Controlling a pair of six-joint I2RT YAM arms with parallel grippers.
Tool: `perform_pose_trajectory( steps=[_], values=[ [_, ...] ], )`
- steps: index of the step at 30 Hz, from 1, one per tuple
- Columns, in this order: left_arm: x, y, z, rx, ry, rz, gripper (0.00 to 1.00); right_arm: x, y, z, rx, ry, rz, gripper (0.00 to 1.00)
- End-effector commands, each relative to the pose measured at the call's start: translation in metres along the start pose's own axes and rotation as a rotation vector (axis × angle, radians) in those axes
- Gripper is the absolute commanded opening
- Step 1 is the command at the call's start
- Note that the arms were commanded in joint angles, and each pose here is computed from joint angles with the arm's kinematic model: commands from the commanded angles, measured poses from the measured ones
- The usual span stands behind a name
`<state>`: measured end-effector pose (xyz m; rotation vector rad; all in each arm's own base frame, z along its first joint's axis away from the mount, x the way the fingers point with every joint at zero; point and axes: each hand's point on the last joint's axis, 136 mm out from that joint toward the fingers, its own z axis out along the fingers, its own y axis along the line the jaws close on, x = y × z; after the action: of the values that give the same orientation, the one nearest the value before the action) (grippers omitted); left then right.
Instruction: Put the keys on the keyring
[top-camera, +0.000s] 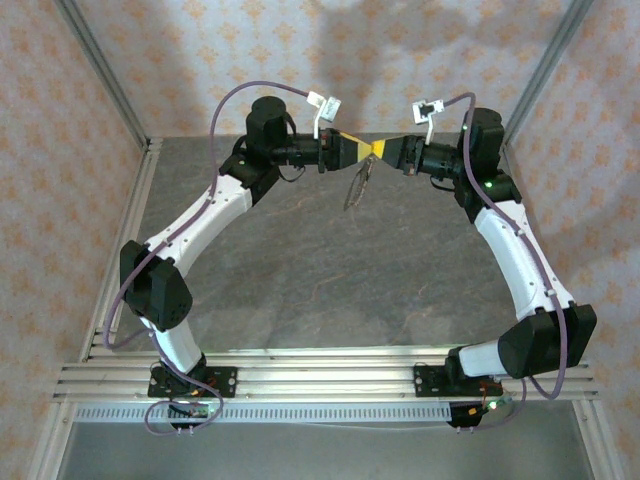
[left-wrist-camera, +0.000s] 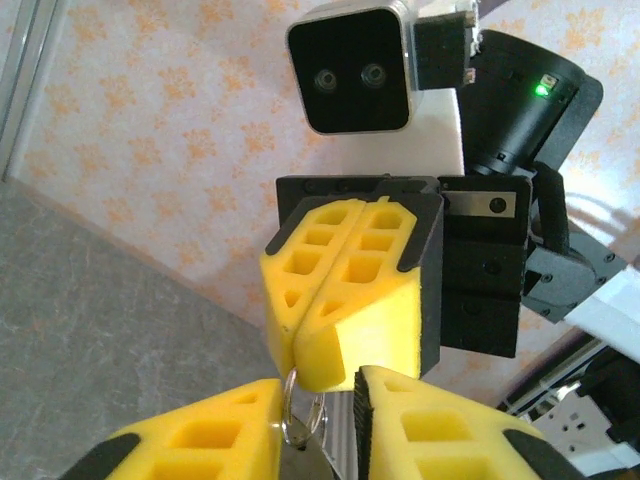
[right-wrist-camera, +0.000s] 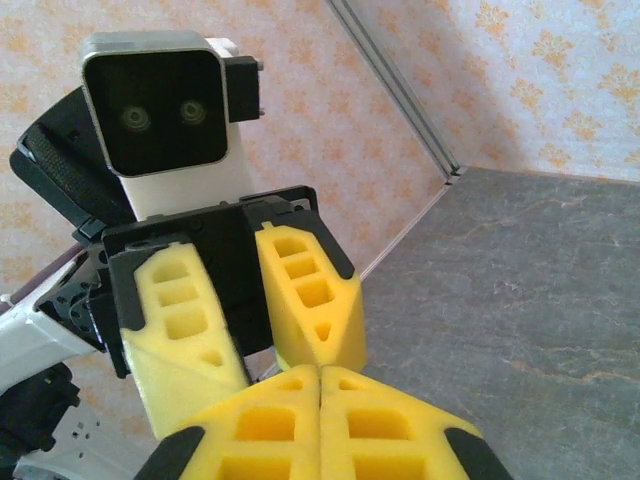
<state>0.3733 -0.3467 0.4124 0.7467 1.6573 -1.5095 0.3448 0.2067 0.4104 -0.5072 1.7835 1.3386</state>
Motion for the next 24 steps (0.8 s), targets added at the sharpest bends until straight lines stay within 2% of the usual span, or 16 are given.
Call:
perform_pose_trajectory(
  steps=[1,3,16,19,24],
  values=[
    [-0.004,-0.028,0.001,0.08,0.008,0.076,0.2,-0.011,0.006,0.001,-0.032,-0.033,-0.048,0.0],
    [-0.003,-0.03,0.001,0.084,0.012,0.081,0.14,-0.011,0.006,0.001,-0.032,-0.033,-0.043,0.0],
    [0.001,-0.033,0.01,0.084,0.036,0.086,0.05,-0.006,0.0,0.003,-0.029,-0.023,-0.021,0.0],
    [0.005,-0.034,0.013,0.087,0.056,0.089,0.08,-0.007,-0.001,0.004,-0.031,-0.027,-0.013,0.0],
    [0.009,-0.035,0.016,0.087,0.076,0.089,0.2,-0.008,-0.003,0.005,-0.032,-0.026,-0.008,0.0]
  ],
)
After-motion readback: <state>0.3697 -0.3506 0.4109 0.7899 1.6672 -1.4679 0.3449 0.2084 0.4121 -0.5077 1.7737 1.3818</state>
